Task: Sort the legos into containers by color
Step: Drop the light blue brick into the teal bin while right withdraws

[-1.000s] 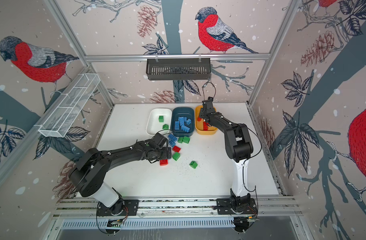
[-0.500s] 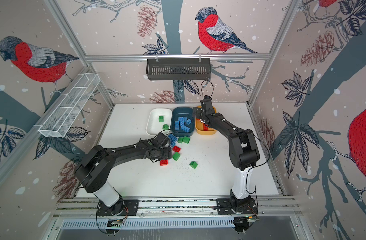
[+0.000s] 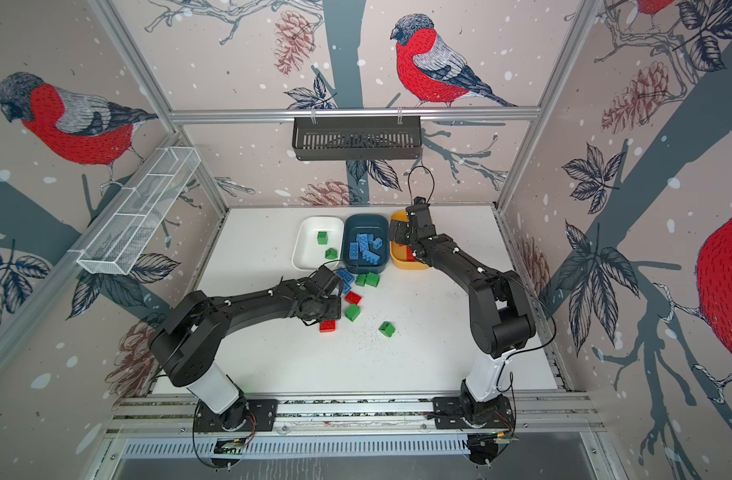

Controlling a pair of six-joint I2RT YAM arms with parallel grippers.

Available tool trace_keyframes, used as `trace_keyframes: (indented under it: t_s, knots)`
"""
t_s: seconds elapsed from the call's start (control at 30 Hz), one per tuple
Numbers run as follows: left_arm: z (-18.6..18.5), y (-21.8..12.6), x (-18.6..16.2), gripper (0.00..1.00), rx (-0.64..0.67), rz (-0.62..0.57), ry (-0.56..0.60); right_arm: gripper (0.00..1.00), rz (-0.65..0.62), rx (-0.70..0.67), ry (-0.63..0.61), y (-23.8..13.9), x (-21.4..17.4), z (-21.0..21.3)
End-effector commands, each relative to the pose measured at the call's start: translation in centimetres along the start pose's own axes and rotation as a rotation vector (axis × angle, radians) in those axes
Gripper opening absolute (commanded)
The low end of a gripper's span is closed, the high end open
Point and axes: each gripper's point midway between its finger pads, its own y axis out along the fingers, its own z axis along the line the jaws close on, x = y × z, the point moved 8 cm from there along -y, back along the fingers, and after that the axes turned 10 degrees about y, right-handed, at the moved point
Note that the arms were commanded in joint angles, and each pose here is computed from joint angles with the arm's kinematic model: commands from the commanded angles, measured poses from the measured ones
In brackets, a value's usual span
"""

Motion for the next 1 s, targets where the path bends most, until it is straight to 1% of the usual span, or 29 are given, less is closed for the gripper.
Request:
trace_keyframes:
  t_s: [0.0, 0.07, 0.1, 0.13, 0.27, 0.37, 0.5, 0.67, 0.87, 0.97]
  knots:
    - [-0.4, -1.4, 1.6, 0.67, 0.006, -0.079, 0.039, 1.00, -0.035, 0.015, 0.022, -0.7, 0.3, 0.3]
    - [-0.2, -2.4, 2.7, 0.67, 0.044, -0.146, 0.061, 1.00, -0.046, 0.012, 0.025, -1.1, 0.2, 0.2]
    - [-0.5, -3.5, 4.3, 0.67, 0.053, -0.210, 0.060, 1.00, -0.055, 0.010, 0.029, -1.3, 0.3, 0.1]
    - [-0.6, -4.0, 5.1, 0.67, 0.060, -0.244, 0.064, 1.00, -0.061, 0.010, 0.029, -1.6, 0.4, 0.1]
    - [-1.9, -5.4, 9.1, 0.67, 0.043, -0.364, 0.107, 1.00, -0.073, 0.015, 0.034, -2.2, 0.5, 0.1]
    - [-2.8, -5.3, 12.2, 0.67, 0.012, -0.423, 0.108, 1.00, -0.089, 0.024, 0.039, -2.8, 0.7, 0.2]
    - [-3.7, -4.2, 16.1, 0.67, 0.023, -0.471, 0.125, 0.99, -0.097, 0.025, 0.042, -3.4, 0.8, 0.1]
    - [-4.4, -2.0, 19.9, 0.67, 0.045, -0.500, 0.155, 0.99, -0.098, 0.013, 0.039, -4.0, 0.5, -0.2]
    - [-5.0, 0.8, 23.4, 0.67, 0.030, -0.551, 0.190, 1.00, -0.103, -0.020, 0.034, -4.9, 0.1, -1.1]
    - [-5.7, 1.5, 24.6, 0.68, -0.003, -0.615, 0.225, 1.00, -0.106, -0.024, 0.026, -5.4, 0.1, -1.2]
